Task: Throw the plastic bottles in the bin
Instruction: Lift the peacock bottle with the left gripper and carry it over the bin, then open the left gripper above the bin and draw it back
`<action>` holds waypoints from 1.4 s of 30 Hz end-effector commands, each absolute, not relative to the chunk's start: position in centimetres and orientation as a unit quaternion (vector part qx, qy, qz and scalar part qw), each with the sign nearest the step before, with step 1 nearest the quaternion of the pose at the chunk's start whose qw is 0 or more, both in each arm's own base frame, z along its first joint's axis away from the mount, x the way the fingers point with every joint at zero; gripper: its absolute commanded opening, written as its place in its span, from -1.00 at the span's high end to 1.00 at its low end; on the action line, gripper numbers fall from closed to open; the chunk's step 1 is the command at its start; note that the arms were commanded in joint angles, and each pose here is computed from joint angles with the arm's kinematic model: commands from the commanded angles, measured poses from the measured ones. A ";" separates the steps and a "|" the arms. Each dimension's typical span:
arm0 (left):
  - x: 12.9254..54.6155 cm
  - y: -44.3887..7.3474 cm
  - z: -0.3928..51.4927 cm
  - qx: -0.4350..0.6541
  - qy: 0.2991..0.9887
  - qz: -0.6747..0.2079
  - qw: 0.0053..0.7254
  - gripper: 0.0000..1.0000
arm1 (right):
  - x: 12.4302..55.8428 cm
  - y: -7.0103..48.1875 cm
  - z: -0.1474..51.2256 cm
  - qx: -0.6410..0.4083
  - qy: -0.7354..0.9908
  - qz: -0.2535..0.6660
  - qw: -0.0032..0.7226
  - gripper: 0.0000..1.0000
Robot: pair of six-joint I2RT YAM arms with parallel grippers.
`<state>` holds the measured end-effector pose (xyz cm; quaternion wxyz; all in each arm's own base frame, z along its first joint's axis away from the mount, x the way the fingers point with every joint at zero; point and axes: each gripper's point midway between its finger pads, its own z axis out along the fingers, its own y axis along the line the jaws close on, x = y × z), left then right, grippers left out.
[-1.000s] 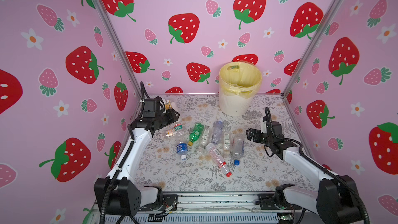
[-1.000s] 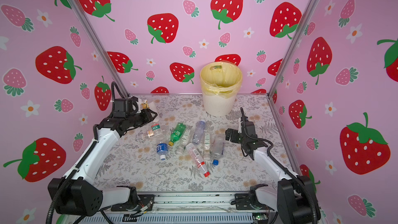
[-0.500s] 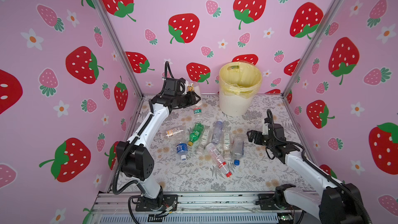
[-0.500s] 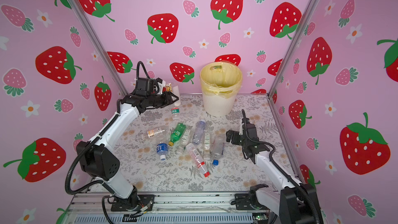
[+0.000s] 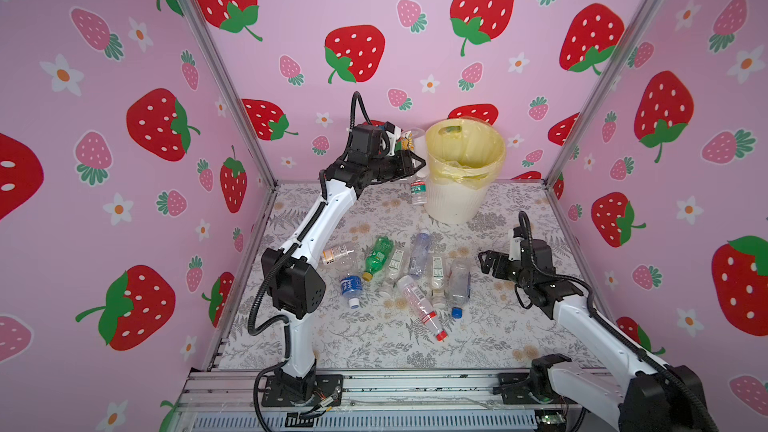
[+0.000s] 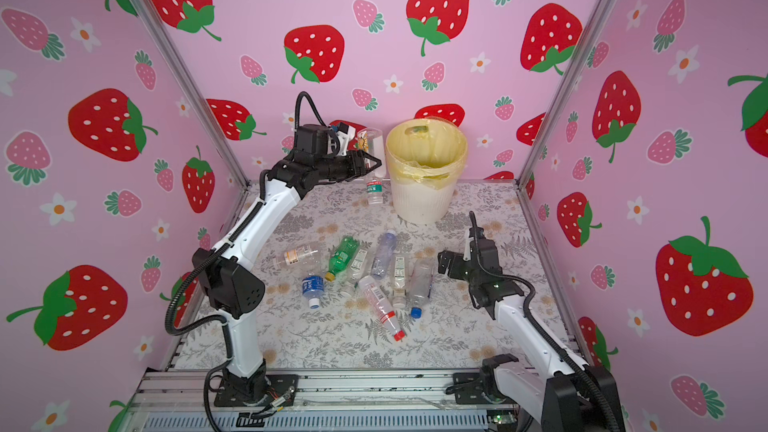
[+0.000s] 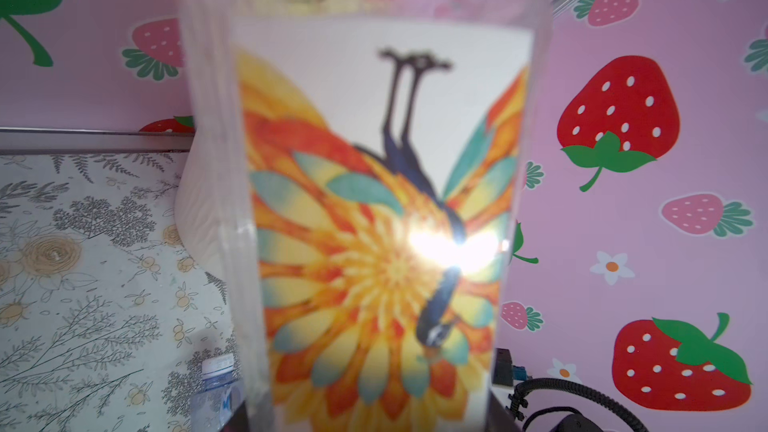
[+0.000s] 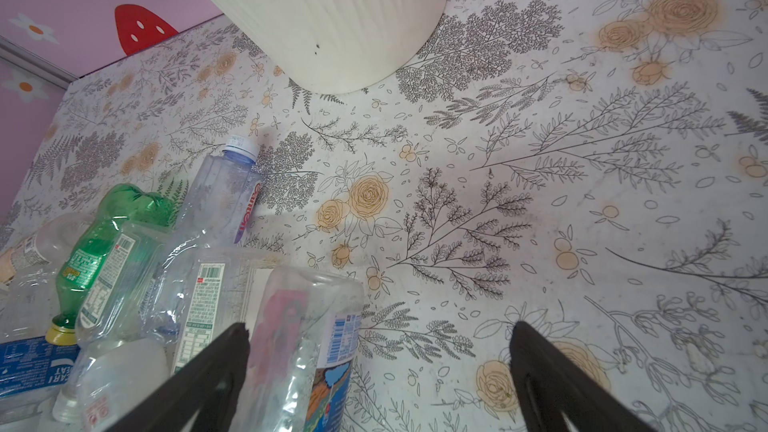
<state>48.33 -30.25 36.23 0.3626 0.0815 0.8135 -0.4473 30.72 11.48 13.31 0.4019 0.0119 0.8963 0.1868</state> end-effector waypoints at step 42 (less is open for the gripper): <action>53.9 -39.0 46.3 0.106 0.660 -0.404 0.625 -0.64 | 31.1 11.0 12.9 0.010 0.905 0.163 0.392 -0.99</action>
